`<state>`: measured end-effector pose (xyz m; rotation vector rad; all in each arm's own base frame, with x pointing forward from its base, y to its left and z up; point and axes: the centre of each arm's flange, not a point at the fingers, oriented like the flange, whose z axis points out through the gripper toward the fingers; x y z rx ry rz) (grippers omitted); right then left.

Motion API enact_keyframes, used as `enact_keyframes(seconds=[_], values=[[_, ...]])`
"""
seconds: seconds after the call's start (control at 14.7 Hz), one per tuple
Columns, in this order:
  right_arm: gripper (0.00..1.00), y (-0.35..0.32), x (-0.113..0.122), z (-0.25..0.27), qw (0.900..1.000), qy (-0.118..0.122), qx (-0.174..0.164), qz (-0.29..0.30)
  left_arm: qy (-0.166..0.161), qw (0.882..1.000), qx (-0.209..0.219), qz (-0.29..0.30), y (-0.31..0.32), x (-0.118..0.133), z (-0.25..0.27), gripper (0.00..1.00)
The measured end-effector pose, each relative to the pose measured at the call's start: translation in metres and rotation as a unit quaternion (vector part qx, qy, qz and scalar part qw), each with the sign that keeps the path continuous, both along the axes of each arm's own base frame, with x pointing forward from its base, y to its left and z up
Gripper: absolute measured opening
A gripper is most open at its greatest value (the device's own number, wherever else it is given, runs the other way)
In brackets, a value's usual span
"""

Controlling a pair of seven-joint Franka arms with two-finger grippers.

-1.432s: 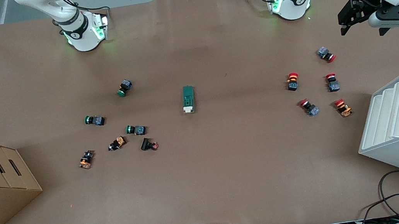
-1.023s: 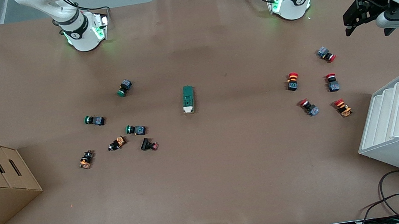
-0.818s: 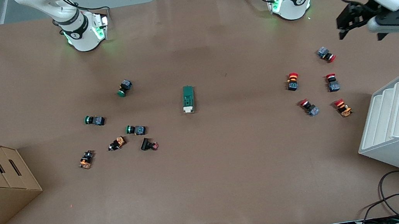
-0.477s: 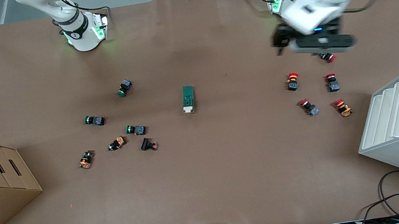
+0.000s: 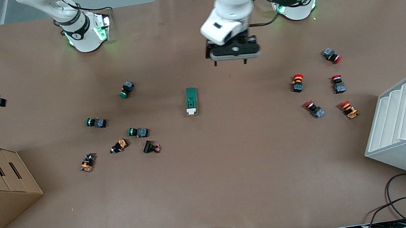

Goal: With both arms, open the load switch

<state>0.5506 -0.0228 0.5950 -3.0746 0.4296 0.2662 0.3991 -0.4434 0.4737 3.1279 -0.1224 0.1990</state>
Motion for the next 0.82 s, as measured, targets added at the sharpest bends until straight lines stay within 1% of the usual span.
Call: enact_keyframes(seconds=[0.14,0.2,0.34,0.48,0.61,0.68,0.82], values=[[1.0,0.052,0.013,-0.017,0.997,0.005,-0.019,-0.071,-0.019,1.0,0.009,0.015,-0.029,-0.026,-0.03,1.0],[1.0,0.083,0.02,-0.033,0.994,0.012,-0.032,-0.107,-0.028,0.999,0.01,0.024,-0.045,-0.04,-0.046,1.0],[1.0,0.138,0.034,-0.07,0.983,0.028,-0.061,-0.171,-0.053,0.998,0.015,0.044,-0.074,-0.064,-0.085,1.0],[1.0,0.184,0.05,-0.107,0.97,0.037,-0.088,-0.224,-0.085,0.994,0.026,0.057,-0.095,-0.085,-0.132,1.0],[1.0,0.229,0.068,-0.143,0.953,0.034,-0.112,-0.279,-0.11,0.992,0.025,0.064,-0.11,-0.102,-0.177,1.0],[1.0,0.252,0.075,-0.162,0.943,0.029,-0.12,-0.308,-0.126,0.99,0.023,0.065,-0.115,-0.11,-0.197,1.0],[1.0,0.292,0.084,-0.201,0.927,0.027,-0.122,-0.354,-0.17,0.983,0.015,0.067,-0.122,-0.128,-0.235,1.0]])
